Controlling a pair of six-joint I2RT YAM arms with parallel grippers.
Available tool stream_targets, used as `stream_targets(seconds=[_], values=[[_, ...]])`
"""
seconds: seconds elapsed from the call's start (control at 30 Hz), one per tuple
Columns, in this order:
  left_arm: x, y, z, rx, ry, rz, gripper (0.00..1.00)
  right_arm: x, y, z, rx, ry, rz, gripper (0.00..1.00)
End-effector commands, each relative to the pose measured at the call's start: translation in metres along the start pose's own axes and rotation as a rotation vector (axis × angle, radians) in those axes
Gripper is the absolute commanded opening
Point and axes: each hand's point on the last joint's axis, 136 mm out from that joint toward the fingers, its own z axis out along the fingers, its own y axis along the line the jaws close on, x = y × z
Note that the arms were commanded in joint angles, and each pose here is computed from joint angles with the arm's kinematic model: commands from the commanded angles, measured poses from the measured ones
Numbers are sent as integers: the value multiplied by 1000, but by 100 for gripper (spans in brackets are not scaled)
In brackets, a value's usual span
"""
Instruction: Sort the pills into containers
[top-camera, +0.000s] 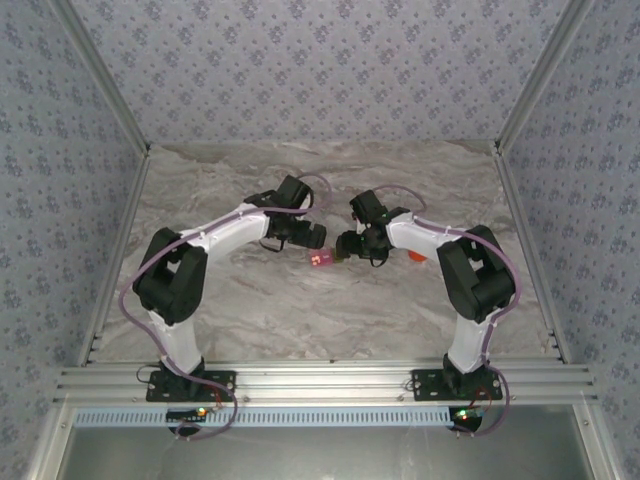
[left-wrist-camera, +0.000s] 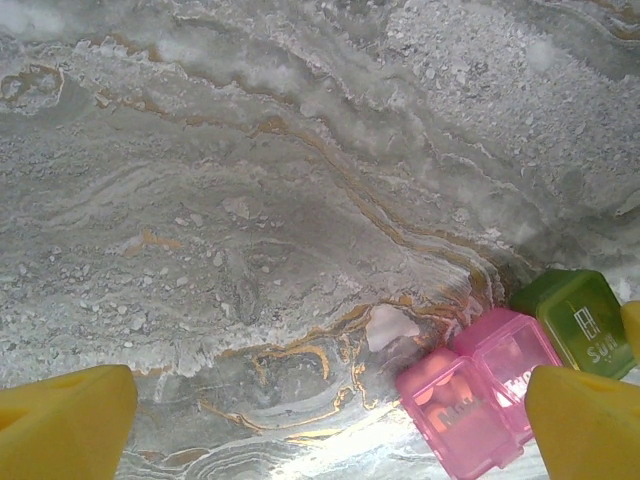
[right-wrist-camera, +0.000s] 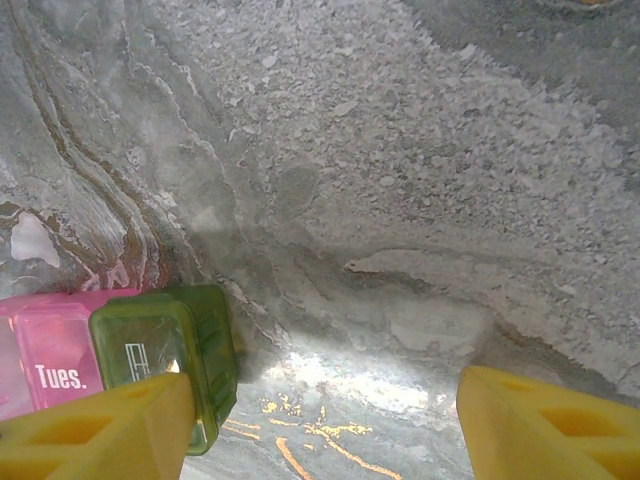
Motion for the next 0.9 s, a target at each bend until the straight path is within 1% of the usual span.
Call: stream_targets(seconds=[0.0,0.2,0.33,0.47,0.5,0.53,0.57,0.7,0.73,0.87], values=[[3,-8,-8,31,-11,-9,100,4,-6,5,44,25,11,72],[2,2,-12,-17,-47,-36,99,4,-5,6,43,27,9,71],[-8,5,-21,-34,-106,-60,96,5,-5,7,44,34,7,71],[-17,7,-31,-28,-171,-77,96,7,-6,8,46,42,4,71],[-18,7,-31,-28,-174,-83,94,7,-5,8,45,41,2,71],[-18,9,-31,-31,-168,-92,90,7,-5,9,45,42,2,71],[-18,10,-31,-29,-162,-96,84,7,-6,9,45,44,3,71],[-16,8,-28,-12,-125,-111,37,7,-6,10,43,45,4,70],[-16,8,-27,-14,-118,-110,30,7,-5,10,42,44,3,70],[-13,5,-20,-2,-90,-102,26,8,-5,11,42,46,3,70]])
